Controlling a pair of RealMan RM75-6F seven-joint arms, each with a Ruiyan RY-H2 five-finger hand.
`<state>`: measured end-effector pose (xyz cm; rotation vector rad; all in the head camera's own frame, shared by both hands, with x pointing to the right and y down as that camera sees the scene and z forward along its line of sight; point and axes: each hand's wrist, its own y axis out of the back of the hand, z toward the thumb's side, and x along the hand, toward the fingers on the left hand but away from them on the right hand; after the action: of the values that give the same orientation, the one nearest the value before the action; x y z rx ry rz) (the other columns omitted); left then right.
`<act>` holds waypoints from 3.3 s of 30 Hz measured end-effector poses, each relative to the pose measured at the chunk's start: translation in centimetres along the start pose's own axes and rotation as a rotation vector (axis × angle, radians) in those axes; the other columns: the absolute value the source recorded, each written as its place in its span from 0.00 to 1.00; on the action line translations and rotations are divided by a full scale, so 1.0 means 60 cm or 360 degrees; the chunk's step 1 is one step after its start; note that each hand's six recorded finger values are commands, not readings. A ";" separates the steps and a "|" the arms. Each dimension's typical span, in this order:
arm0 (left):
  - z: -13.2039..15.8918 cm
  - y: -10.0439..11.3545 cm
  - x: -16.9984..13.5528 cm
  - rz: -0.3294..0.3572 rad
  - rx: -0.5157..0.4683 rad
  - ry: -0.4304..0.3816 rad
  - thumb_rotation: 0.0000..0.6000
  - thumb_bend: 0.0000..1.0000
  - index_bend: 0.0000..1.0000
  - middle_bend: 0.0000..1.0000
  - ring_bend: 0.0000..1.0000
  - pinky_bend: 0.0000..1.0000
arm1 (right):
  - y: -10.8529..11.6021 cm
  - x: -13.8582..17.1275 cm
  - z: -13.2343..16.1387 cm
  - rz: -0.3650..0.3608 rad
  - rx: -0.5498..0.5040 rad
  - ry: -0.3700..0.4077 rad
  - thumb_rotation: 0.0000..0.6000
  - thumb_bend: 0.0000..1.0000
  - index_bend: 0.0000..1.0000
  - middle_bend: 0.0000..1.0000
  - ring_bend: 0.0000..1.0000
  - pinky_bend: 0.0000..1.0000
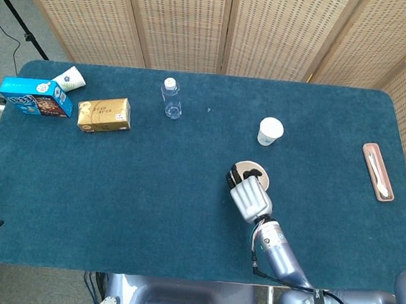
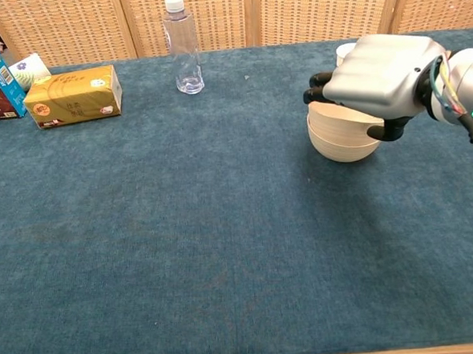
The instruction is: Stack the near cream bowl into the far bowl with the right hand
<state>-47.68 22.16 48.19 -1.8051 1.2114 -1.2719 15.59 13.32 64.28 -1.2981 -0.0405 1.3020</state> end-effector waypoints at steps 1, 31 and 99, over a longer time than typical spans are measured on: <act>0.000 0.000 0.000 0.0000 0.0000 0.0001 1.00 0.00 0.00 0.00 0.00 0.00 | 0.006 0.004 0.001 -0.0018 -0.0018 0.0007 1.00 0.43 0.05 0.05 0.21 0.27; 0.000 -0.001 -0.001 -0.0005 -0.0003 0.0002 1.00 0.00 0.00 0.00 0.00 0.00 | -0.051 0.088 -0.008 -0.0013 -0.0400 0.0124 1.00 0.43 0.01 0.02 0.08 0.16; -0.002 0.005 -0.002 0.0014 -0.0028 0.0001 1.00 0.00 0.00 0.00 0.00 0.00 | -0.039 0.057 0.051 -0.0083 -0.0385 0.0124 1.00 0.43 0.03 0.03 0.08 0.15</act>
<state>-47.93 22.13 47.92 -1.8103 1.2327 -1.2607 16.39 18.37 64.96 -1.5425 -0.1807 1.2285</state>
